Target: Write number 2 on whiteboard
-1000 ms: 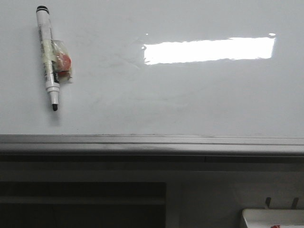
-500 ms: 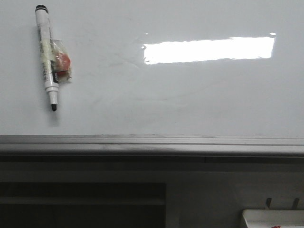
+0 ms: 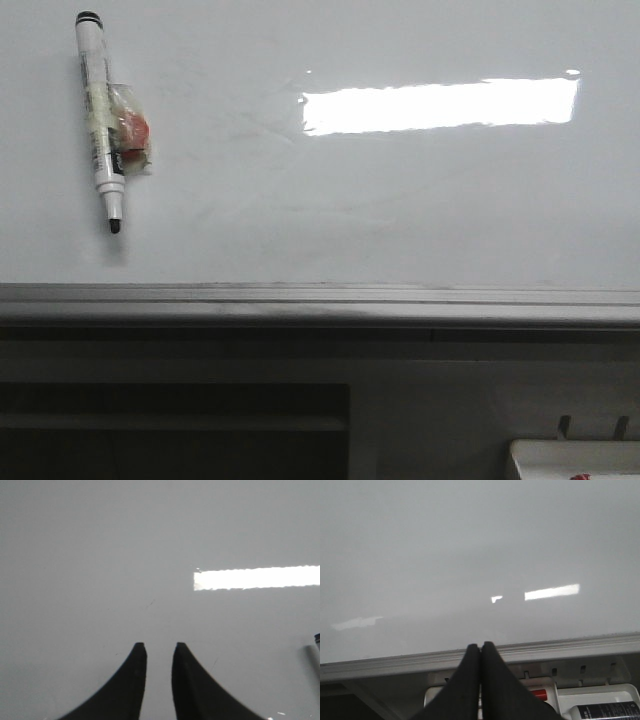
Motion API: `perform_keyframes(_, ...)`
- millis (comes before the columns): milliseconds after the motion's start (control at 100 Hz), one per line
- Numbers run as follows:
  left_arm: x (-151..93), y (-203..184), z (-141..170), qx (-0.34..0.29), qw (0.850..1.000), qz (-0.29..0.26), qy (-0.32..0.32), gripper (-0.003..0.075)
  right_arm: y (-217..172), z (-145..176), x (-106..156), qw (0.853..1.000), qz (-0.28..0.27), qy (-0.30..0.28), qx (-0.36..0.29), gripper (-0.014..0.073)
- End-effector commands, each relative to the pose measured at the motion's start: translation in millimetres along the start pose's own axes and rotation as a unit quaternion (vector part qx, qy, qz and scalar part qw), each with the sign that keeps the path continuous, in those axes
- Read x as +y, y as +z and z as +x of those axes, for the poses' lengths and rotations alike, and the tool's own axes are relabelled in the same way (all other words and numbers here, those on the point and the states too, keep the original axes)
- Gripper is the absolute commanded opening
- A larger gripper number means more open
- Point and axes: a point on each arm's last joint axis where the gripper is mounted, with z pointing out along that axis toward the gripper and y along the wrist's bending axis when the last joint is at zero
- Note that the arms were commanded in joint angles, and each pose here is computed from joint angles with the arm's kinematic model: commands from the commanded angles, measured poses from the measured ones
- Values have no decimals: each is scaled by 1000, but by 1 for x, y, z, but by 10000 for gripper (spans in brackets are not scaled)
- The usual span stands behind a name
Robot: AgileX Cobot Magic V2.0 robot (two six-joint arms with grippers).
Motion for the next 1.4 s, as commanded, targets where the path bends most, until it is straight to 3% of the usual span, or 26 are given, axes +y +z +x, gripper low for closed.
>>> perform_keyframes(0,-2,2,-16,-77,997,18,-22,260,-3,-15,2,999,-1,5,-38,-60)
perform_keyframes(90,-2,4,-7,-122,990,27,-60,302,-2,-15,3,999,-8,13,-39,-60)
perform_keyframes(200,-6,7,7,-154,986,45,-48,302,-2,-15,6,998,-27,30,-38,-60)
perform_keyframes(400,-28,15,14,-129,976,173,-29,305,-2,-16,6,999,-28,15,-44,-60)
perform_keyframes(560,-43,33,23,-46,968,235,-76,305,-2,-16,6,999,-28,6,-44,-60)
perform_keyframes(940,-93,92,35,118,942,289,-121,304,-2,-16,7,998,-35,-1,-47,-60)
perform_keyframes(1070,-114,97,42,154,926,321,-121,304,-2,-16,7,998,-35,-2,-47,-60)
perform_keyframes(1170,-123,99,49,183,918,316,-153,305,-2,-16,7,998,-35,-2,-47,-60)
perform_keyframes(1390,-129,106,57,189,916,307,-174,305,-2,-16,7,998,-35,-2,-47,-60)
